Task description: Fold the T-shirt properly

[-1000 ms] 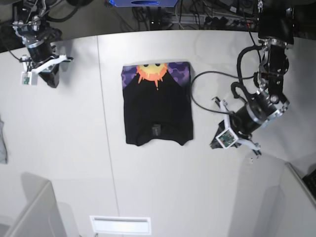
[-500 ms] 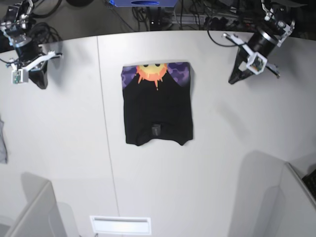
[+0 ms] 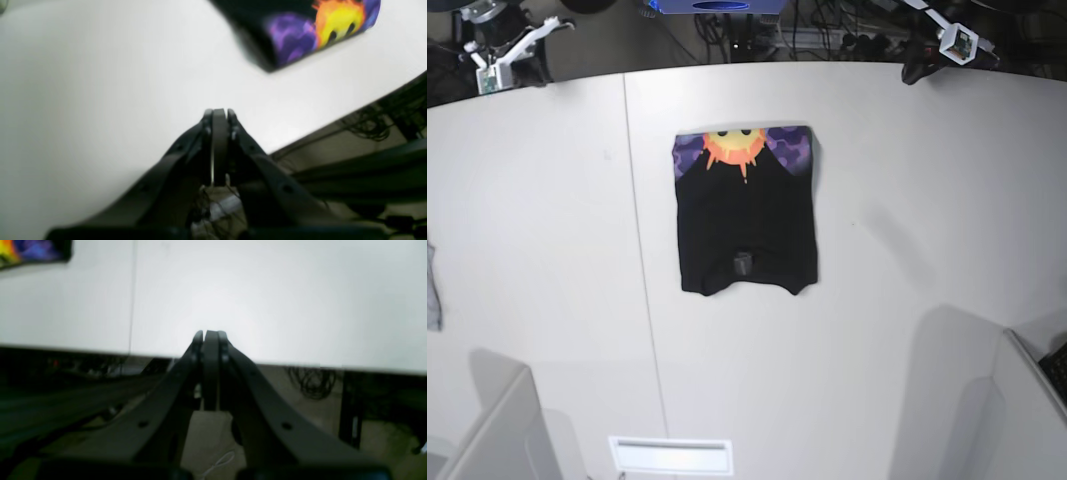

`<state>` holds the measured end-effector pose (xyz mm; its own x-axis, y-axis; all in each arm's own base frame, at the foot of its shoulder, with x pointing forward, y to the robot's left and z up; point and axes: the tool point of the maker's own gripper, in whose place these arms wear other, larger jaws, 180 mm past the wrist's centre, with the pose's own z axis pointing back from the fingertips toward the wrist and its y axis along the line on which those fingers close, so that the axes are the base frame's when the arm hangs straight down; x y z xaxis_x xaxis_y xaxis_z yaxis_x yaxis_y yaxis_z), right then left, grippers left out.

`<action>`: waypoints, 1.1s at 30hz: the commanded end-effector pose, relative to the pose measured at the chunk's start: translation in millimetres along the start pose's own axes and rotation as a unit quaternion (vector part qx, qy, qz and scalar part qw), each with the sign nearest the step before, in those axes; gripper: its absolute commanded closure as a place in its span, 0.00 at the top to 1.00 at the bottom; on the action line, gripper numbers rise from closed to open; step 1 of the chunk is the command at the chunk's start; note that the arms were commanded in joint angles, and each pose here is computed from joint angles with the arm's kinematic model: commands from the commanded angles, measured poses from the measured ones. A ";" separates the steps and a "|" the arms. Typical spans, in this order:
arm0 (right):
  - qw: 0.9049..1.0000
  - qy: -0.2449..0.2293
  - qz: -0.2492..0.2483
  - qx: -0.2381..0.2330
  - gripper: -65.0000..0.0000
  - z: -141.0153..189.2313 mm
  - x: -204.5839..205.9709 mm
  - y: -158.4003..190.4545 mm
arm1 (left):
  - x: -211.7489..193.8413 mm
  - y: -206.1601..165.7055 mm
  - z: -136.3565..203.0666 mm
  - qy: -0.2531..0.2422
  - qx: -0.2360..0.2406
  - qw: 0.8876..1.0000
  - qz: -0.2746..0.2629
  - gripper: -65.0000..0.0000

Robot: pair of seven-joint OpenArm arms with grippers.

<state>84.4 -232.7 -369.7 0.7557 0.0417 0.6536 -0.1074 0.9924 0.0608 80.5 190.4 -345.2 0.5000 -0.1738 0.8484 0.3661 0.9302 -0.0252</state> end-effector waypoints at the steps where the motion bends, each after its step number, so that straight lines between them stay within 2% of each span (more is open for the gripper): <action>1: 1.000 0.004 0.001 0.011 0.00 6.5 -3.9 5.5 | -5.3 -4.1 8.4 0.004 -0.003 1.000 0.014 0.00; 4: 0.997 0.066 -0.007 0.027 0.00 15.6 -37.1 18.6 | -38.8 -6.9 18.7 0.045 0.000 0.998 0.045 0.00; 7: 0.989 0.140 -0.018 0.046 0.00 19.6 -74.6 31.8 | -82.0 -4.1 31.6 0.093 0.014 0.992 0.081 0.00; 11: 0.971 0.225 -0.043 0.070 0.00 21.1 -126.3 47.3 | -141.5 3.3 50.2 0.158 0.034 0.979 0.127 0.00; 13: 0.962 0.253 -0.060 0.082 0.00 19.6 -150.3 56.0 | -169.9 8.5 57.3 0.189 0.041 0.970 0.146 0.00; 17: 0.939 0.312 -0.092 0.109 0.00 11.1 -202.2 77.7 | -227.2 6.8 59.6 0.254 0.029 0.949 0.185 0.00; 18: 0.935 0.322 -0.101 0.114 0.00 8.1 -214.3 81.9 | -239.1 2.9 58.5 0.264 0.024 0.944 0.196 0.00; 20: 0.930 0.329 -0.116 0.117 0.00 2.1 -232.2 87.8 | -252.6 -3.3 56.1 0.262 0.020 0.941 0.214 0.00; 25: 0.927 0.325 -0.152 0.111 0.00 -18.5 -269.5 94.2 | -275.0 -24.8 50.8 0.241 0.019 0.935 0.259 0.00; 29: 0.910 0.368 -0.158 0.105 0.00 -30.4 -308.1 93.8 | -298.8 -37.1 48.1 0.278 0.015 0.919 0.281 0.00; 31: 0.905 0.384 -0.151 0.103 0.00 -35.8 -323.3 92.8 | -309.3 -39.7 44.3 0.303 0.011 0.914 0.270 0.00; 33: 0.905 0.390 -0.137 0.103 0.00 -40.3 -332.1 90.7 | -317.7 -32.3 42.1 0.322 0.027 0.917 0.234 0.00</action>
<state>-142.0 -146.9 -614.6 0.9913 -0.0539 -0.1204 0.0914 0.9389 0.3319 -111.0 222.5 -596.6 0.9546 0.1056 0.2785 -0.0293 0.9638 -0.2651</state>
